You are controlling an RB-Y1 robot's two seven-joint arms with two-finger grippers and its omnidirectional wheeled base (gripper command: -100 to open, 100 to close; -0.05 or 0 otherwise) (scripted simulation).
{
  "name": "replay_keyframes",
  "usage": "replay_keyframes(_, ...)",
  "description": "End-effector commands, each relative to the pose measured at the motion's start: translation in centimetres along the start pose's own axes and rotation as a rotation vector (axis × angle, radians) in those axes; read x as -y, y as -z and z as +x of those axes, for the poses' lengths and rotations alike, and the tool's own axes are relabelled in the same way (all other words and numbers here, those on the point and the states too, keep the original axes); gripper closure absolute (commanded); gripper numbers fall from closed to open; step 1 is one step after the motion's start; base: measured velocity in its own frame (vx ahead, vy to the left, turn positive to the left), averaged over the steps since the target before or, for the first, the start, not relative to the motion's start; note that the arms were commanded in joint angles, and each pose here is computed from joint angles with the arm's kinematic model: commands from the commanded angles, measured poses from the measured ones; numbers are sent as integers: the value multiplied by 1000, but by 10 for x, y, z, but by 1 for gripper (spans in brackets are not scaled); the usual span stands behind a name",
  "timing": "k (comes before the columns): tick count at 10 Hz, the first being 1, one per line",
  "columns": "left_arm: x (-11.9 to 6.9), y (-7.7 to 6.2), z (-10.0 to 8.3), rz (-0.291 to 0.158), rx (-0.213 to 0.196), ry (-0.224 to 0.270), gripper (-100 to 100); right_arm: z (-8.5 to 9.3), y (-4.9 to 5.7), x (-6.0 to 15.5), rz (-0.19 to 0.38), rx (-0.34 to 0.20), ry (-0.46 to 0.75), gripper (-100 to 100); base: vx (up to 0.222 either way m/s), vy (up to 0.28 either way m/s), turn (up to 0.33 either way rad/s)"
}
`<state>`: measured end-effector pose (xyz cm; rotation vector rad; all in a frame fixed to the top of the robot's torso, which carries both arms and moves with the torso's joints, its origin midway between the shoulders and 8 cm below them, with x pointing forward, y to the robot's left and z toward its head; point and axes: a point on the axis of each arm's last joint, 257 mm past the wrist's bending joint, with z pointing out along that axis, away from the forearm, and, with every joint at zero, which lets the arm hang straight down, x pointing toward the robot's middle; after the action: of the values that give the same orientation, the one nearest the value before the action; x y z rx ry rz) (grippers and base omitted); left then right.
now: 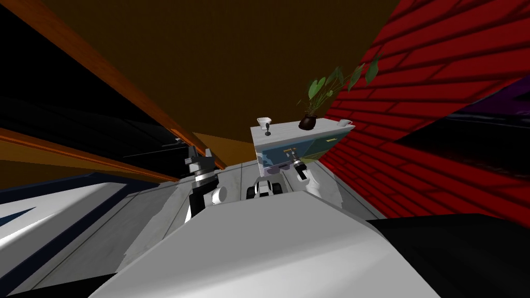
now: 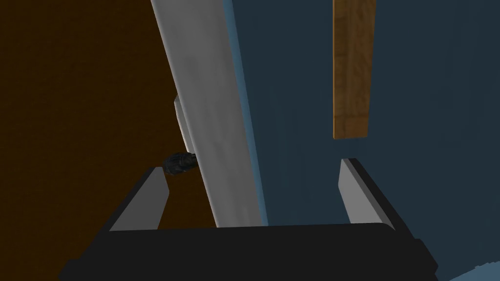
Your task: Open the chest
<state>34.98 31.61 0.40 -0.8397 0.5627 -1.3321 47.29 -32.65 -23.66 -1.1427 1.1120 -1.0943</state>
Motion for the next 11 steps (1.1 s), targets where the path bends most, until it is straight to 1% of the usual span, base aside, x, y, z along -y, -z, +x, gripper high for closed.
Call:
replay_keyframes(1, 0, 0, 0, 0, 0, 0, 0, 8, 4, -15, -34, -15, 72, -100, 20, 2, 52)
replay_keyframes(4, 0, 0, 0, 0, 0, 0, 0, 24, 12, -44, -109, -39, 198, -100, 27, 3, 87)
replay_keyframes(7, 0, 0, 0, 0, 0, 0, 0, 36, 20, -65, -164, -51, 288, -100, 30, 2, 71)
replay_keyframes(8, 0, 0, 0, 0, 0, 0, 0, 33, 17, -60, -151, -48, 267, -100, 13, -1, 11)
replay_keyframes(9, 0, 0, 0, 0, 0, 0, 0, 34, 18, -60, -154, -49, 272, -100, 0, 0, 0)
replay_keyframes(10, 0, 0, 0, 0, 0, 0, 0, 33, 18, -60, -154, -49, 271, 100, 0, 0, 0)
replay_keyframes(11, 0, 0, 0, 0, 0, 0, 0, 35, 19, -59, -154, -46, 272, 100, -110, -7, -19)
